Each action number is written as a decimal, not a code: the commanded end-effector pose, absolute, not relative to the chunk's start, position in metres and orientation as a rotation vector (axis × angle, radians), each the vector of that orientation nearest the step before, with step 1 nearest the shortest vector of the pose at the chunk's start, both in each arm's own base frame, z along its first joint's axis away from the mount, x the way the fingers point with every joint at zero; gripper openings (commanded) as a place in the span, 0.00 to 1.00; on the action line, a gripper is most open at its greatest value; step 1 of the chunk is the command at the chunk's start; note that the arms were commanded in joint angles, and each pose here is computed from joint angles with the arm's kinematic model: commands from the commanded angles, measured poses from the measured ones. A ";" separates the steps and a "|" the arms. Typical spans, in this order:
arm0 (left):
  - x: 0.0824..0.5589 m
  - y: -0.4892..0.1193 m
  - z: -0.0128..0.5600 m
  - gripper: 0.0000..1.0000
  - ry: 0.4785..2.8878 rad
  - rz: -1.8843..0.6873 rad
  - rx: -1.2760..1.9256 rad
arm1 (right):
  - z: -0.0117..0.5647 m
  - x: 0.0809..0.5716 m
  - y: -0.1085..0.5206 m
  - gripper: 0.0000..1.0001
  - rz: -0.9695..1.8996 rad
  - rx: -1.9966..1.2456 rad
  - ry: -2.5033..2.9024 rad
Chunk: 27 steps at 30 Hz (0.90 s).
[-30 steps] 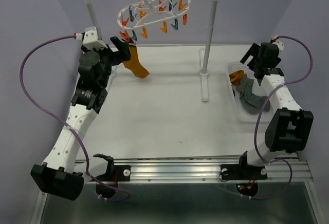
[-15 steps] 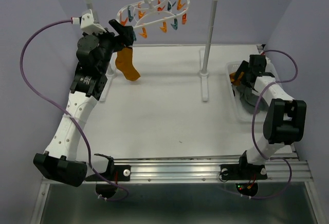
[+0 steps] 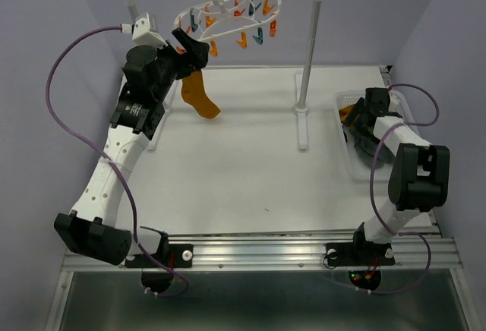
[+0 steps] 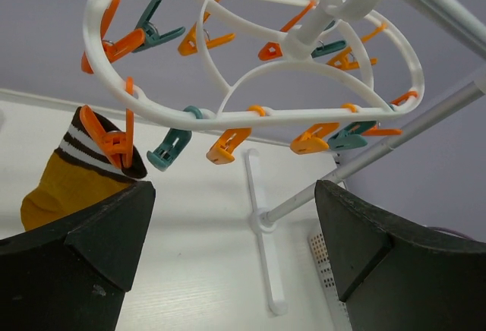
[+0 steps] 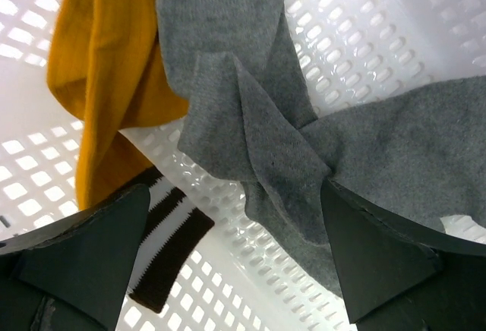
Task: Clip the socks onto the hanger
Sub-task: Pick up the sock from the bin.
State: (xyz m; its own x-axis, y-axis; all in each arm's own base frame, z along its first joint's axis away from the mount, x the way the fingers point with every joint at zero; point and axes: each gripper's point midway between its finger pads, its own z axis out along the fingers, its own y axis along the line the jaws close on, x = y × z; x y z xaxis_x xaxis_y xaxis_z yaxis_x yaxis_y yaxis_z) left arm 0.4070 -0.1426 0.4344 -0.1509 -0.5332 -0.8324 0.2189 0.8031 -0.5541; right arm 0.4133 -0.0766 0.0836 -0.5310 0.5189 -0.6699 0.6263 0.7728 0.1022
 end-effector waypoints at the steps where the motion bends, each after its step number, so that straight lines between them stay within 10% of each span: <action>1: 0.398 -0.141 0.477 0.99 1.495 -0.682 -0.222 | 0.094 0.419 -0.074 1.00 -0.152 0.860 2.191; 21: 0.410 -0.148 0.433 0.99 1.627 -0.624 -0.171 | 0.091 0.409 -0.074 0.62 -0.151 0.818 2.154; 27: 0.407 -0.142 0.428 0.99 1.623 -0.605 -0.190 | 0.101 0.409 -0.084 0.66 -0.219 0.799 2.129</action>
